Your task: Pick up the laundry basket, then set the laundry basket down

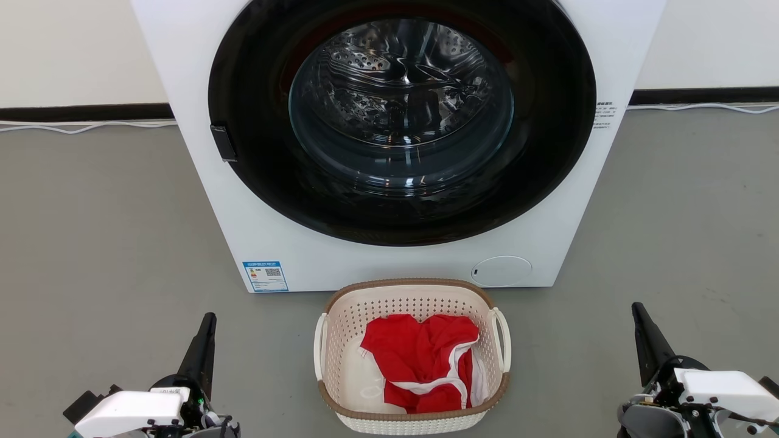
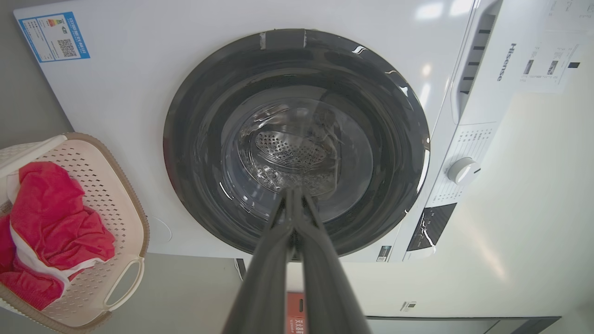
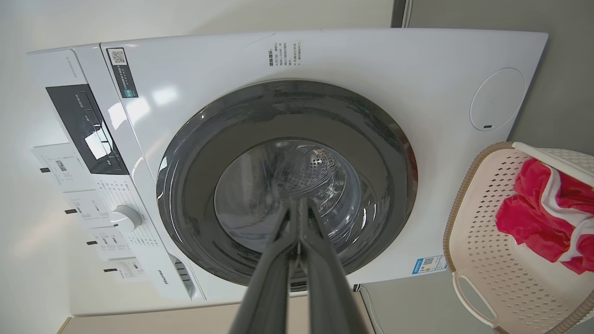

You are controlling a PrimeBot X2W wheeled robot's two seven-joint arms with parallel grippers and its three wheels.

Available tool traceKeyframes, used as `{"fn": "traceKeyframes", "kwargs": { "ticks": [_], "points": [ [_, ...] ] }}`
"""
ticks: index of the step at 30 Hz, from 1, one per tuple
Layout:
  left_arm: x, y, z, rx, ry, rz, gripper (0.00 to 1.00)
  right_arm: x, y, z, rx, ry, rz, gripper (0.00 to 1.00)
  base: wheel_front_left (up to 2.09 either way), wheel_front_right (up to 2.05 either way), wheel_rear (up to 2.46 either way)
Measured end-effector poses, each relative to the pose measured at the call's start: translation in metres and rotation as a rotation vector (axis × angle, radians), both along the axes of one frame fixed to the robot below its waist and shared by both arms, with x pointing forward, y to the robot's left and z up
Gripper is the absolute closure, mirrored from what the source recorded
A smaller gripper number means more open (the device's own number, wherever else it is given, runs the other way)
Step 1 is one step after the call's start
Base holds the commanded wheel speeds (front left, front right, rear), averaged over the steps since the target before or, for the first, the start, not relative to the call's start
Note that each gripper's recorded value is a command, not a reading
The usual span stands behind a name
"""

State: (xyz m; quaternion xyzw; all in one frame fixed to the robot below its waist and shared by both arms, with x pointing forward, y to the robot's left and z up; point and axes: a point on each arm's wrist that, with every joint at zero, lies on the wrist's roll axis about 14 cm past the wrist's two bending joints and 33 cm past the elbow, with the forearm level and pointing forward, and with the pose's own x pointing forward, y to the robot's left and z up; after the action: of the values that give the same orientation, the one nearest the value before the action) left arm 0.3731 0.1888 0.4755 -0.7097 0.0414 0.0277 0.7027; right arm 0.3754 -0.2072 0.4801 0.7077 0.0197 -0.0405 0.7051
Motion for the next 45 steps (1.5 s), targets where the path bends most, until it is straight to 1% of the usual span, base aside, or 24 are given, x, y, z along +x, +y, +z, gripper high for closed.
{"fn": "traceKeyframes", "kwargs": {
  "ticks": [17,18,21,28,34,42,45],
  "points": [
    [0.000,0.000,-0.001,0.000,0.002,0.000,1.00,0.000,0.000,-0.001,0.000,0.002,0.000,1.00,0.00,0.00,0.00],
    [-0.005,-0.001,-0.011,-0.006,0.034,0.003,0.00,-0.004,0.001,-0.010,0.004,0.032,0.001,0.00,0.00,0.00,0.00],
    [-0.015,-0.002,-0.026,-0.011,0.080,0.005,0.00,-0.013,0.003,-0.024,0.011,0.073,0.001,0.00,0.00,0.00,0.00],
    [-0.015,-0.003,-0.023,-0.007,0.070,0.011,0.00,-0.013,0.004,-0.021,0.005,0.064,-0.007,0.00,0.00,0.00,0.00],
    [-0.013,-0.004,-0.019,0.000,0.059,0.016,0.00,-0.012,0.007,-0.019,-0.025,0.059,0.002,0.00,0.00,0.00,0.00],
    [-0.012,-0.006,-0.016,0.061,0.052,0.010,0.00,-0.011,0.008,-0.016,-0.141,0.055,0.012,0.00,0.00,0.00,0.00],
    [-0.012,-0.007,-0.014,0.103,0.049,0.004,0.00,-0.010,0.009,-0.015,-0.196,0.055,0.019,0.00,0.00,0.00,0.00]
  ]
}}
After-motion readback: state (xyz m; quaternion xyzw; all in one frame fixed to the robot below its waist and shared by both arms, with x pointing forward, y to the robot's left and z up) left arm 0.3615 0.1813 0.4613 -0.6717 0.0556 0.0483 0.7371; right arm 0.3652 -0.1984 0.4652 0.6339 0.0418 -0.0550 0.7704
